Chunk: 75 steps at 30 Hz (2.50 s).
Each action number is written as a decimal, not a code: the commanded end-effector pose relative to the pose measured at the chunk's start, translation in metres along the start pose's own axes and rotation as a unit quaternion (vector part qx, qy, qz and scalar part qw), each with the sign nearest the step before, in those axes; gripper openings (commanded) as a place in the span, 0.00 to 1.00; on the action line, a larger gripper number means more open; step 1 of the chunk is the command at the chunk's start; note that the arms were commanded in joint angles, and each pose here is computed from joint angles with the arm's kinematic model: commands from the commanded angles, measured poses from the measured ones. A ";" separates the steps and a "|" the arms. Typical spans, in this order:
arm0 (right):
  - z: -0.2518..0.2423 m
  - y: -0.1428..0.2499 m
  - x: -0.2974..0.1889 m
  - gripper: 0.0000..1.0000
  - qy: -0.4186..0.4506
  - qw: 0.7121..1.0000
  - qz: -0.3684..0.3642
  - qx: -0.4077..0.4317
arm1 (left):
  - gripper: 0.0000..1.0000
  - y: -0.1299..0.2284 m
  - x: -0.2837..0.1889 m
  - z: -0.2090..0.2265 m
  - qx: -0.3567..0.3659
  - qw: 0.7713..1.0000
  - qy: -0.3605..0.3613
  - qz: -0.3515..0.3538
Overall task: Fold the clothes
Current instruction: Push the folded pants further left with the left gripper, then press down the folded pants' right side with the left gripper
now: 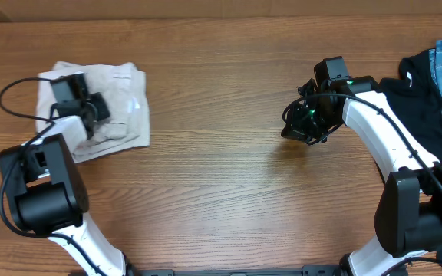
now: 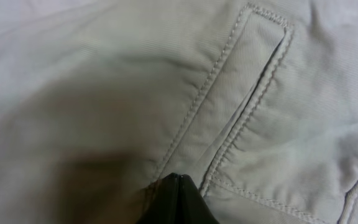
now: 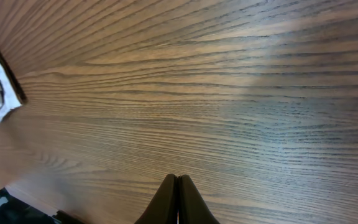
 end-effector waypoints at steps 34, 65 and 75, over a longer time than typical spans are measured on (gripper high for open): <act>0.001 0.000 -0.001 0.04 -0.004 1.000 0.003 -0.002 | 0.04 -0.071 -0.185 0.024 -0.198 0.949 -0.141 0.200; 0.001 0.001 -0.001 0.04 -0.003 1.000 0.006 0.000 | 0.04 0.017 0.055 0.103 -0.273 0.896 -0.261 0.235; 0.001 0.003 -0.001 0.04 -0.002 1.000 0.010 0.003 | 0.04 0.030 0.123 0.088 -0.276 0.925 -0.168 0.200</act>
Point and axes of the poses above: each gripper's point midway between its finger pads, its own x axis out along the fingers, its own z axis along the line the jaws close on, y = z × x, the point moved 5 cm from there along -x, back along the fingers, and after that the axes turned 8 degrees about -x, right-handed, at the moved point
